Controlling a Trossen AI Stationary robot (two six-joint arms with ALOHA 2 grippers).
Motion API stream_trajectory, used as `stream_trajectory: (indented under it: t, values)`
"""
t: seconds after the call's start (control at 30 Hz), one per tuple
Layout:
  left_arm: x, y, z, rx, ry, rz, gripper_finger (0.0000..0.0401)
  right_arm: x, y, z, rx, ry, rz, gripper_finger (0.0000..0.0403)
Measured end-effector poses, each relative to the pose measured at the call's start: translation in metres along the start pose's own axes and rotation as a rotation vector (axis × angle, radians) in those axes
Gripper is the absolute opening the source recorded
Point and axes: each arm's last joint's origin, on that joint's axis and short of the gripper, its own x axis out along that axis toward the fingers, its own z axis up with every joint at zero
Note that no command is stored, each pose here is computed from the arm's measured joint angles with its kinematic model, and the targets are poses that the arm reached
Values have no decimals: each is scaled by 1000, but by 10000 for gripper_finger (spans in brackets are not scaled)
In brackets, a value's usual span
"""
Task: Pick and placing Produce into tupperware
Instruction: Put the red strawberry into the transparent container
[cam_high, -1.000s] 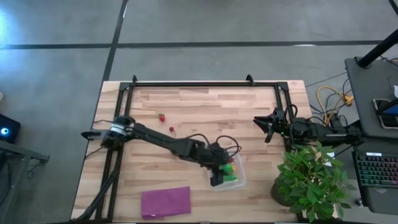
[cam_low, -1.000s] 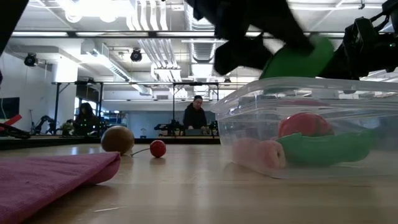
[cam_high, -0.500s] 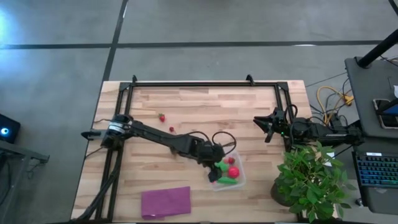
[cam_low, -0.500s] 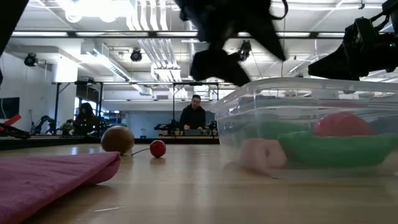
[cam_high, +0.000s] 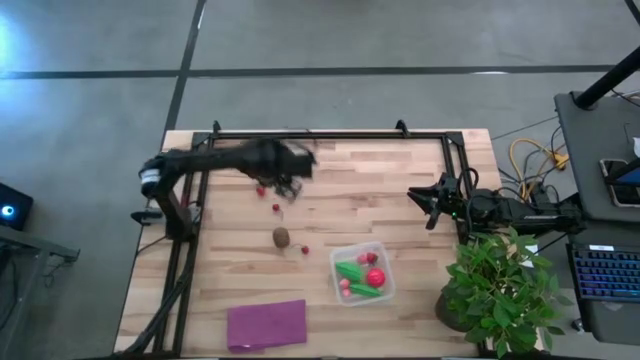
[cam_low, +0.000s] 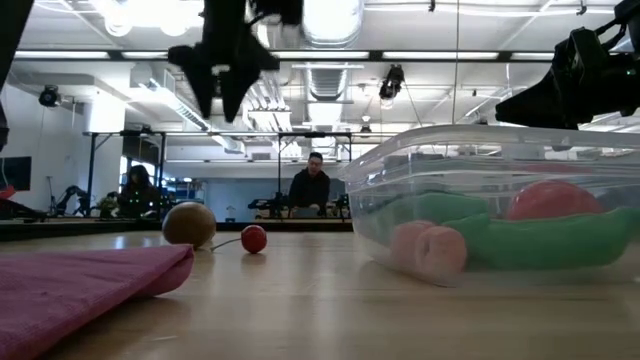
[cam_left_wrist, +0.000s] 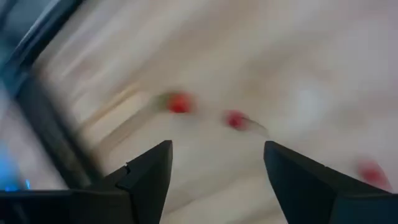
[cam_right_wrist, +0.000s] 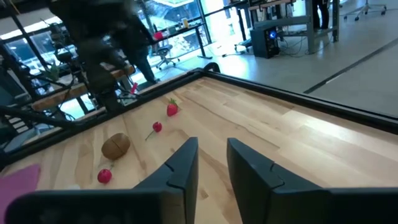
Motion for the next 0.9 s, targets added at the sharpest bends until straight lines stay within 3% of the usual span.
stream_trajectory:
  t: [0.1, 0.3, 0.6, 0.9]
  values:
    - [18, 28, 16, -216, 22, 12, 237, 0, 0, 0, 0, 0, 0, 73]
    - [64, 44, 39, -329, 28, -148, 237, 0, 0, 0, 0, 0, 0, 76]
    - [130, 62, 7, -421, 214, -54, 237, 0, 0, 0, 0, 0, 0, 83]
    - [159, 61, -1, -582, 141, -126, 237, 0, 0, 0, 0, 0, 0, 73]
